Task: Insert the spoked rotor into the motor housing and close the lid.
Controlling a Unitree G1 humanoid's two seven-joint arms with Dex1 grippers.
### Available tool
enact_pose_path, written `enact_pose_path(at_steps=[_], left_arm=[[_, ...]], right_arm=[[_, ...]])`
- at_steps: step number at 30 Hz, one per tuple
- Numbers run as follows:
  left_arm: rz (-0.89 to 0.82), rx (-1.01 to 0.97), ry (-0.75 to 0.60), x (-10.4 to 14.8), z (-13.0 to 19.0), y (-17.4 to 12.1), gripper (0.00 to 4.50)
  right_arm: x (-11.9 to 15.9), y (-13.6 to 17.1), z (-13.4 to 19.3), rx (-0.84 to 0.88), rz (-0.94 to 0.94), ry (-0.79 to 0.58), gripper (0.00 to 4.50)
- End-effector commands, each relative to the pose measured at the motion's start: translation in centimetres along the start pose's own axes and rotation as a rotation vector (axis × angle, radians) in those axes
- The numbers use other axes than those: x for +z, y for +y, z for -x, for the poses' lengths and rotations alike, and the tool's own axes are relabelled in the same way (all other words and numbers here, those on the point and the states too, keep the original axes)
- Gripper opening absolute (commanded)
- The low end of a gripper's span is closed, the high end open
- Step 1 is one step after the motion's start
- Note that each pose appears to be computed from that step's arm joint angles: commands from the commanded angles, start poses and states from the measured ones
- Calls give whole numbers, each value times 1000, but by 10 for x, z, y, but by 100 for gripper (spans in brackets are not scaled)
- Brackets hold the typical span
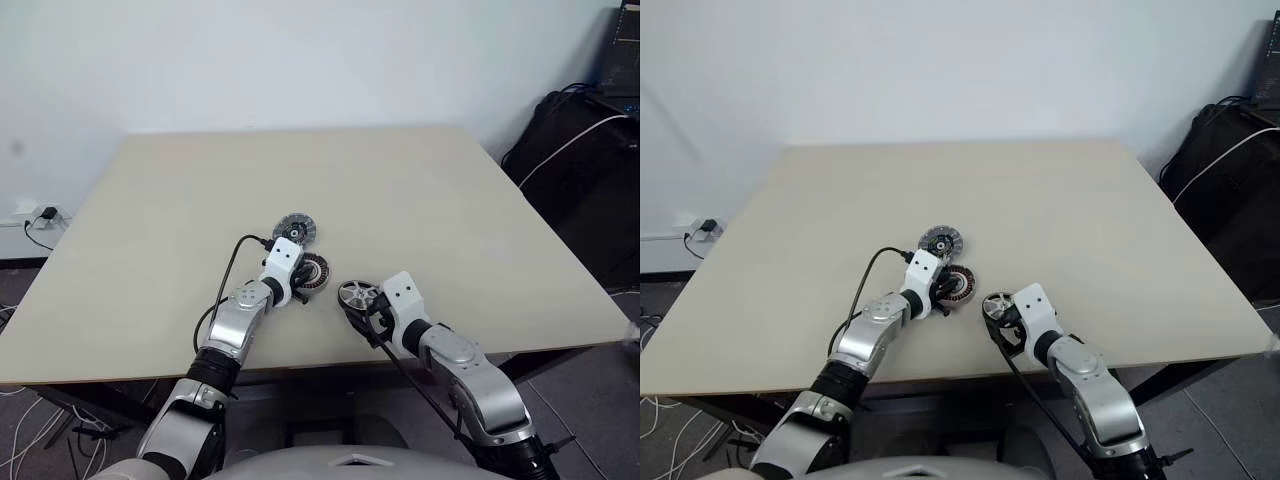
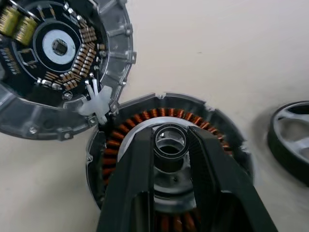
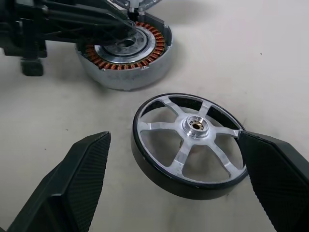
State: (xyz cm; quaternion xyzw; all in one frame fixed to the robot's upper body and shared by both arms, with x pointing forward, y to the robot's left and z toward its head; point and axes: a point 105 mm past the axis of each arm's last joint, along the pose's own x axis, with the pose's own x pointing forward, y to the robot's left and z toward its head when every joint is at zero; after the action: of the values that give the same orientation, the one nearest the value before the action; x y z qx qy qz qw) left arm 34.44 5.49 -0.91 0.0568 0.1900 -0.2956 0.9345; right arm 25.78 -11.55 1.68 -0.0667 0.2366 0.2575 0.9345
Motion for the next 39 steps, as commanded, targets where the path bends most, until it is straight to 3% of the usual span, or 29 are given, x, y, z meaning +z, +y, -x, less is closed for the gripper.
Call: enact_pose_path(at_steps=[1, 8, 18, 20, 25, 28, 32, 33, 39], left_arm=[[-40, 8, -36, 11, -7, 0, 68], [-1, -3, -31, 6, -13, -5, 68], [-6, -14, -102, 19, -2, -6, 404], [-16, -6, -131, 26, 4, -5, 404], [-25, 32, -194, 38, 23, 0, 251], [-17, 56, -215, 39, 35, 3, 151], [1, 97, -215, 31, 50, 9, 17], [11, 106, -219, 29, 55, 10, 0], [35, 82, -191, 4, 77, 3, 0]], right_arm=[[17, 0, 3, -11, 28, -68, 450], [17, 0, 4, -12, 25, -72, 450], [19, 2, 4, -4, 26, -77, 450], [20, 2, 4, 0, 26, -82, 450], [29, 6, 2, 21, 24, -110, 450], [33, 8, -1, 31, 21, -119, 385], [40, 10, -11, 23, 31, -120, 253], [43, 9, -14, 14, 34, -119, 224], [61, 13, -43, -7, 67, -95, 22]])
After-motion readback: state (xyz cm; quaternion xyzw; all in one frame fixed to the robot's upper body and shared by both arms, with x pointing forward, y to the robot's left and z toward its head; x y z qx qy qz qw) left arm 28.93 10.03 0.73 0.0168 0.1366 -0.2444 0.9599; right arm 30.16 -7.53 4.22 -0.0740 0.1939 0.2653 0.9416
